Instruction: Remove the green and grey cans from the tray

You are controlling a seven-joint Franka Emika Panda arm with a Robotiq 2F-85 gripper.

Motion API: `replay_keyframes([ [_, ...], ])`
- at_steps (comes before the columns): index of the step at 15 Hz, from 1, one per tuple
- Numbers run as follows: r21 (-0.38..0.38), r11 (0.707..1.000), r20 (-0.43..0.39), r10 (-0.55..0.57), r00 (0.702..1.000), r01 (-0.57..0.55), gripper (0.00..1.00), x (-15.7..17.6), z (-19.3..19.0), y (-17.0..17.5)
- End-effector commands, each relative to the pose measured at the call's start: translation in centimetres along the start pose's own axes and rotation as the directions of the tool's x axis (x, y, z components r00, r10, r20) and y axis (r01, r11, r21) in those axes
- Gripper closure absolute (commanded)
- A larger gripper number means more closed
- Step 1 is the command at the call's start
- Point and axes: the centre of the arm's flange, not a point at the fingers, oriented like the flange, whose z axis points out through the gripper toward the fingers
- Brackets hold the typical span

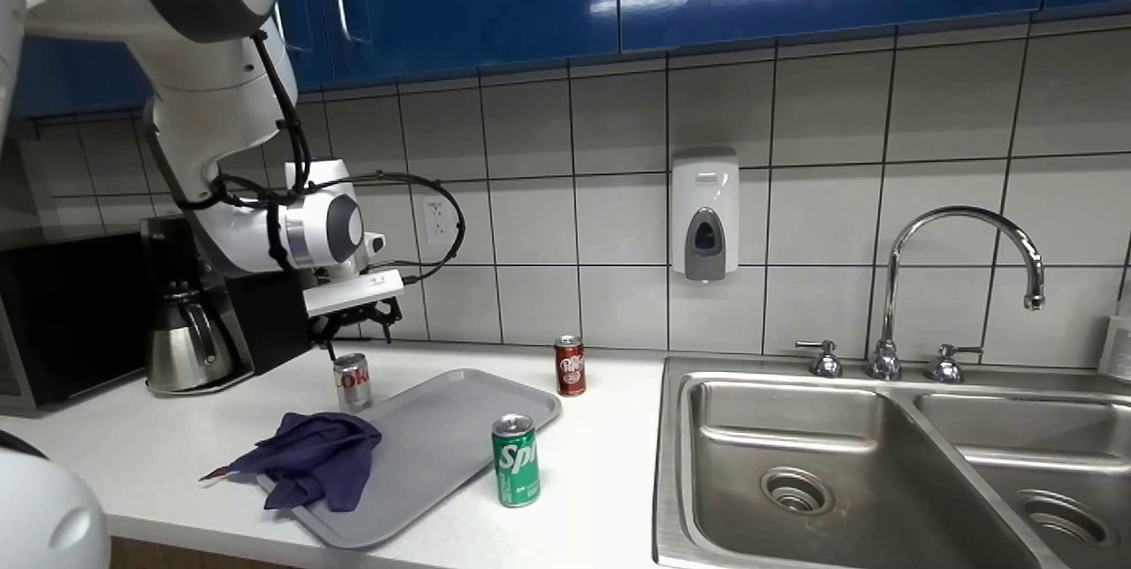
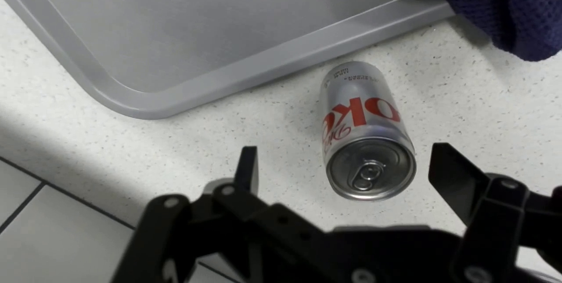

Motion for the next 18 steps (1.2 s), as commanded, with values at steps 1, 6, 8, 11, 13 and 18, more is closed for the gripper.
replay_keyframes([
  [1, 0.001, 1.0, -0.022, 0.007, 1.0, -0.007, 0.0, -3.6, -2.9, 0.2],
  [6, -0.022, 0.999, -0.01, 0.041, 0.999, -0.041, 0.0, -5.2, -3.9, 0.6],
  [8, -0.033, 0.998, -0.012, 0.054, 0.998, -0.055, 0.0, -5.5, -4.2, 0.7],
  [11, -0.044, 0.996, -0.022, 0.082, 0.996, -0.083, 0.0, -5.9, -4.5, 0.8],
  [13, -0.049, 0.993, -0.027, 0.106, 0.994, -0.107, 0.0, -6.1, -4.7, 0.8],
  [18, -0.07, 0.979, -0.052, 0.188, 0.981, -0.191, 0.0, -6.5, -5.0, 1.1],
])
